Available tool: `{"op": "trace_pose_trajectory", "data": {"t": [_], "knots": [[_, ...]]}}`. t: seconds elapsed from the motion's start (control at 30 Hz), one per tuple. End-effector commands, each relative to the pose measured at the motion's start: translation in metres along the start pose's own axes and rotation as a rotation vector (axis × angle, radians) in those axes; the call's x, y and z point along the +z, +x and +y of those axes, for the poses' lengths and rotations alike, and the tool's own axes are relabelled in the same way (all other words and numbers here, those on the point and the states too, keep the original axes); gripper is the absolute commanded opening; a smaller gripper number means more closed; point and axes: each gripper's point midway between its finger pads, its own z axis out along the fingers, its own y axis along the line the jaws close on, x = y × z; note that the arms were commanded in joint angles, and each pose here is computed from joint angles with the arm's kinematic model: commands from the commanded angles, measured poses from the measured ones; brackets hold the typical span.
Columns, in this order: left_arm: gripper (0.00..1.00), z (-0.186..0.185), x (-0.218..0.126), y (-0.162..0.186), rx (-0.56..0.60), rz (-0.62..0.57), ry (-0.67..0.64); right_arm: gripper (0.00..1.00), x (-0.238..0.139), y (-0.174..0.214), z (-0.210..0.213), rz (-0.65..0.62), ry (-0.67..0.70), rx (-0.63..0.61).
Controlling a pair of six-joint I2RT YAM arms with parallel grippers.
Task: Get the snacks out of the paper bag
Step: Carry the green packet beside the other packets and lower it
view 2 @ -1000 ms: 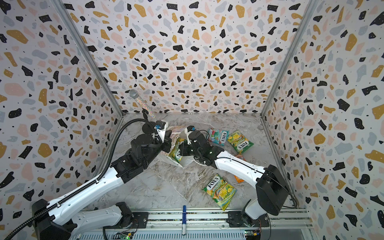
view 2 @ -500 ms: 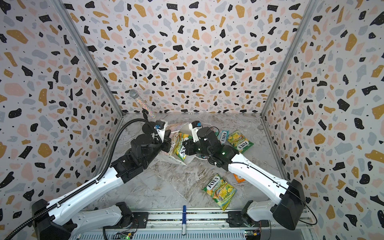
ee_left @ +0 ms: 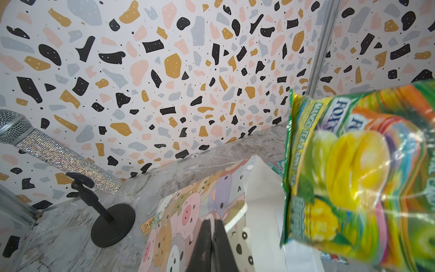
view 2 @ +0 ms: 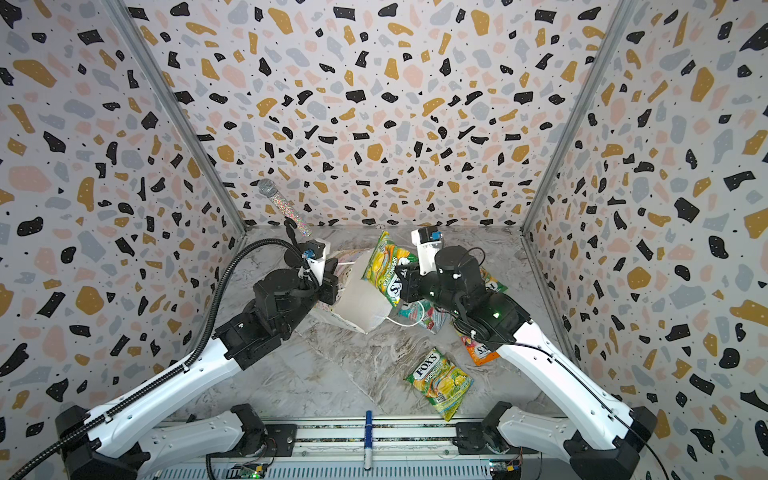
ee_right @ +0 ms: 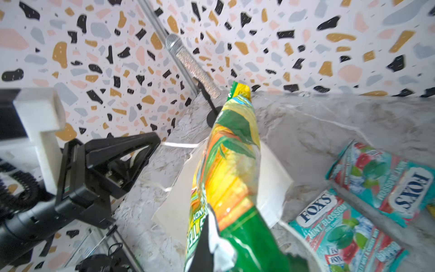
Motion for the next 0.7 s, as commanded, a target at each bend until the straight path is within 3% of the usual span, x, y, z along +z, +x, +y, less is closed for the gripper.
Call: {"op": "trace_pose_trajectory", "data": {"t": [0.0, 0.2, 0.37, 0.5, 0.67], "knots": [[0.00, 0.005, -0.008, -0.014, -0.002, -0.048, -0.013, 0.00, -0.032, -0.031, -0.018, -0.106, 0.084, -0.013], [0.00, 0.007, -0.010, -0.016, -0.005, -0.057, -0.016, 0.00, -0.043, -0.021, -0.077, -0.070, 0.263, 0.019], [0.00, 0.008, -0.012, -0.017, -0.005, -0.061, -0.017, 0.00, -0.037, 0.012, -0.121, 0.040, 0.369, 0.051], [0.00, 0.008, -0.012, -0.018, -0.005, -0.065, -0.017, 0.00, -0.029, 0.042, -0.140, 0.126, 0.404, 0.065], [0.00, 0.008, -0.012, -0.018, -0.005, -0.065, -0.019, 0.00, -0.017, 0.069, -0.138, 0.196, 0.335, 0.083]]}}
